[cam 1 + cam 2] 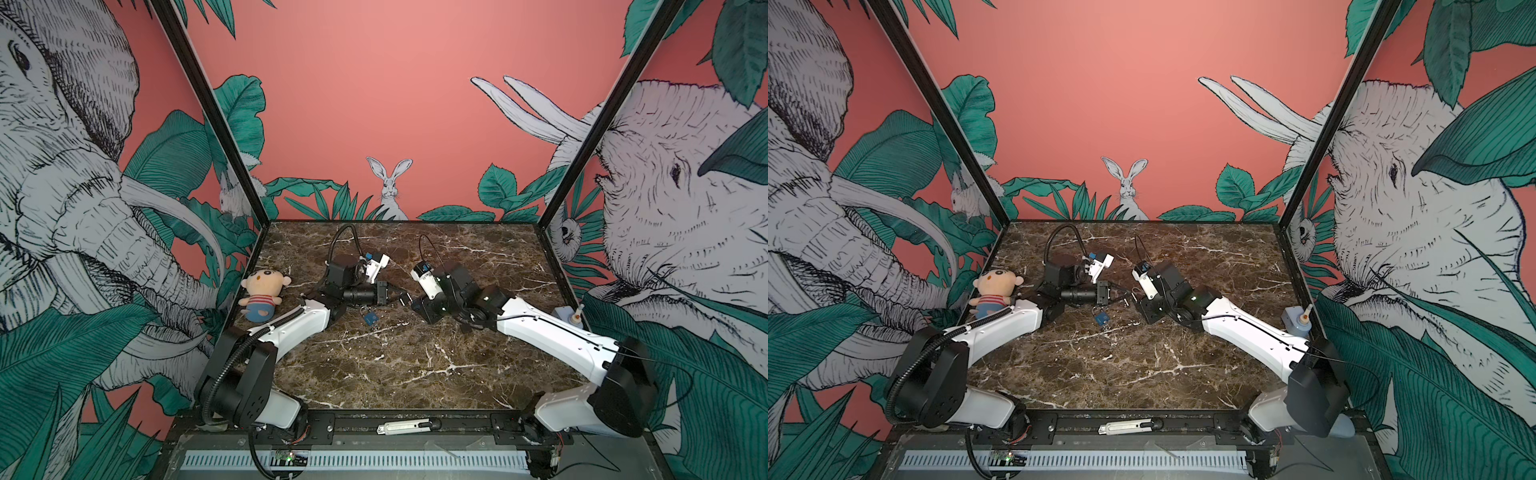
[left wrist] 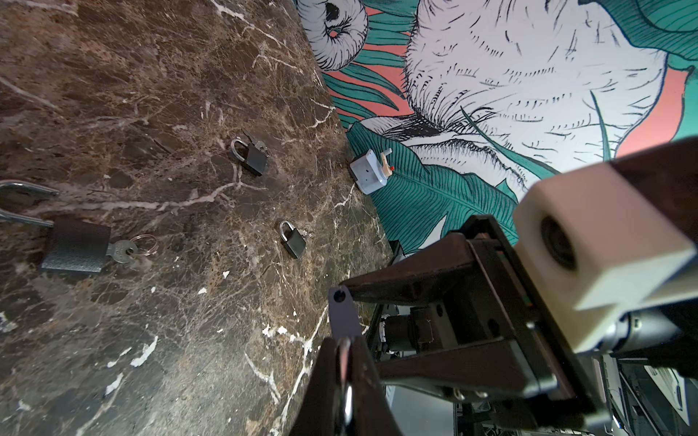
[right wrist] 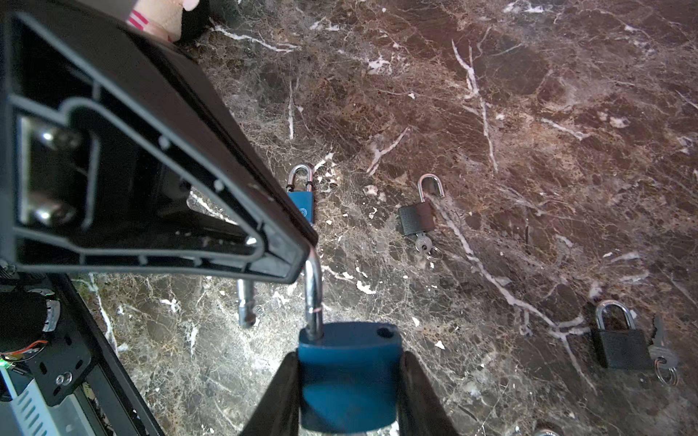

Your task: Lock with the key

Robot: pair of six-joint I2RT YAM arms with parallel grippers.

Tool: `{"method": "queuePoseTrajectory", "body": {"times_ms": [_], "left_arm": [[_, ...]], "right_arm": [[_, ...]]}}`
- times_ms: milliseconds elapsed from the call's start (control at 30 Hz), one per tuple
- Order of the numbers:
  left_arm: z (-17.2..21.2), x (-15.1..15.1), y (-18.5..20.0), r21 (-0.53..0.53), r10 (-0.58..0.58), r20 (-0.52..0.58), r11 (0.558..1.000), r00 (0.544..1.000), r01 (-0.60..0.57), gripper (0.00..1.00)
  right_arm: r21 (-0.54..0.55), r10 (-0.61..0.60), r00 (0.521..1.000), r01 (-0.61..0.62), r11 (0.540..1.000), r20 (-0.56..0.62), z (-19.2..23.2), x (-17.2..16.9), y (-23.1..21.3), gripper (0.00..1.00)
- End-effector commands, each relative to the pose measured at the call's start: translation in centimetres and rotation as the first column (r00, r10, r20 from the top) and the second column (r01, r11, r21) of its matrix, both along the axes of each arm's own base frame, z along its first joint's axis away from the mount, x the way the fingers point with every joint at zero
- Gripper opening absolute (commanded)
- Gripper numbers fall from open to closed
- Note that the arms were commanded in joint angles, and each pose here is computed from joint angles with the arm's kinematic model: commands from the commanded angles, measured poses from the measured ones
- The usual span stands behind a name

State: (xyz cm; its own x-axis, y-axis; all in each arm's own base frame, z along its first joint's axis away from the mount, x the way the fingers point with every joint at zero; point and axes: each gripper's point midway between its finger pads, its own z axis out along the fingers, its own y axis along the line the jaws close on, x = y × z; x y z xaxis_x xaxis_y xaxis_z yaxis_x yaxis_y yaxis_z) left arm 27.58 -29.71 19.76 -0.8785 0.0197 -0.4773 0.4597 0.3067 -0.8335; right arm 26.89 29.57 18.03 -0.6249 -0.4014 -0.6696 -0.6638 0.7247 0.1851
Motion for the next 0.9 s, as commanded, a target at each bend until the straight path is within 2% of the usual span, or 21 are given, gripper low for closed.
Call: {"method": "queuePoseTrajectory", "body": {"times_ms": [0,100,233,333,400,667,867], "left_arm": [[-1.7,-0.2,0.1,0.021,0.009,-0.023,1.000,1.000,-0.009,0.00],[-1.8,0.3,0.0,0.000,0.033,-0.036,0.999,0.999,-0.033,0.00],[-1.1,0.8,-0.4,-0.049,0.048,-0.042,0.998,0.998,-0.051,0.00],[-0.6,1.4,-0.4,-0.065,0.077,-0.049,0.995,0.996,-0.080,0.00],[-0.2,1.8,-0.4,-0.072,0.096,-0.057,0.992,0.994,-0.100,0.00],[2.7,2.6,-0.2,-0.094,0.147,-0.028,0.984,0.989,-0.149,0.00],[5.1,2.7,0.0,-0.113,0.165,0.004,0.980,0.986,-0.164,0.00]], "right_arm": [[0.106,-0.009,0.998,0.002,0.994,0.064,3.5,0.8,0.8,0.03],[0.109,-0.014,0.998,0.007,0.994,0.061,3.4,0.8,0.8,0.07],[0.132,-0.028,0.997,0.018,0.991,0.078,3.7,1.0,0.6,0.20],[0.180,-0.068,0.994,0.052,0.982,0.085,4.2,1.6,0.2,0.40],[0.238,-0.087,0.994,0.068,0.969,0.071,4.6,1.8,-0.1,0.47],[0.339,-0.156,0.983,0.114,0.934,0.096,6.3,0.8,-3.5,0.55],[0.388,-0.120,0.983,0.058,0.920,0.138,7.2,-0.7,-4.1,0.55]]}}
